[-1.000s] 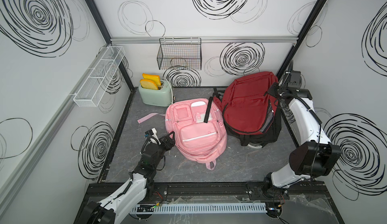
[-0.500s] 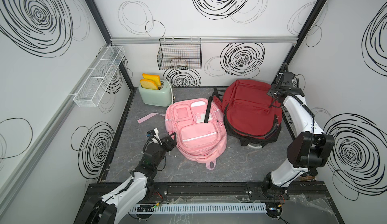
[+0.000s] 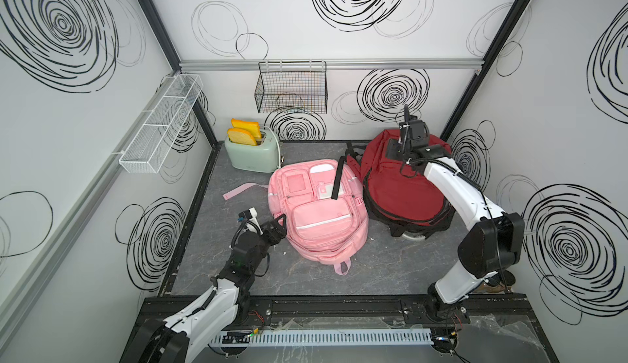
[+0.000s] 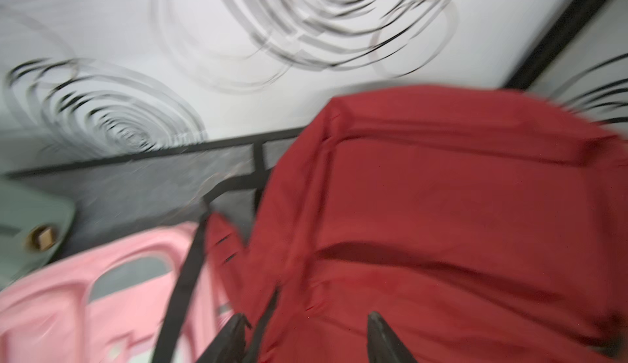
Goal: Zip up the backpack
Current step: Place the backpack on the backpack.
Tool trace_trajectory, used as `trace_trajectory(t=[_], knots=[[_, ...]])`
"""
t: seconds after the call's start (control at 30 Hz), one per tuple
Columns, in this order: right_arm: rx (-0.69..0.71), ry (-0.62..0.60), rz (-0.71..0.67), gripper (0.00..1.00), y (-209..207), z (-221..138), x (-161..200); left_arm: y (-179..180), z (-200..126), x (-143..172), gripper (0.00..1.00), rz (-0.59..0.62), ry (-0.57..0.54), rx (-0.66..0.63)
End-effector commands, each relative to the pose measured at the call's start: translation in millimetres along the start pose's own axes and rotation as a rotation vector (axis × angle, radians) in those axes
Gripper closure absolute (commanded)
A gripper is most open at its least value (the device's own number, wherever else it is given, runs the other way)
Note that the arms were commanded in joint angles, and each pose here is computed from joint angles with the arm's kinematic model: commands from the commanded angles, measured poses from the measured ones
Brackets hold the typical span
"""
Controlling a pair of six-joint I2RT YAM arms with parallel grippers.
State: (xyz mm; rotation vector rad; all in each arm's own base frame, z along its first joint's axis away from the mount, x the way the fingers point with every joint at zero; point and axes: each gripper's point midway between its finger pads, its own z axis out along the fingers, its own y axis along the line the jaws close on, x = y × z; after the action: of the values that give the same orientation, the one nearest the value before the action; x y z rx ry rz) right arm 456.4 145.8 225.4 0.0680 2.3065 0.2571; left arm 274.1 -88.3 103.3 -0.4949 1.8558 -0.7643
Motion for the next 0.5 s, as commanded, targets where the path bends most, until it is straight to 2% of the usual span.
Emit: trace_trajectory(t=[0.0,0.07,0.13,0.33,0.47], knots=[[-0.232,0.074,-0.009,0.58,38,11,31,6,-4,3,0.1,0.003,-0.021,0.003],[-0.253,0.091,0.0,0.7,39,19,44,7,-4,4,0.1,0.004,-0.019,0.001],[-0.244,0.116,0.003,0.76,35,28,57,7,-4,4,0.1,0.002,-0.02,-0.003],[-0.208,0.216,0.027,0.85,15,55,93,8,-3,3,0.1,0.002,-0.02,-0.006],[-0.111,0.292,0.084,0.87,-19,67,119,9,-3,3,0.1,-0.001,-0.019,-0.009]])
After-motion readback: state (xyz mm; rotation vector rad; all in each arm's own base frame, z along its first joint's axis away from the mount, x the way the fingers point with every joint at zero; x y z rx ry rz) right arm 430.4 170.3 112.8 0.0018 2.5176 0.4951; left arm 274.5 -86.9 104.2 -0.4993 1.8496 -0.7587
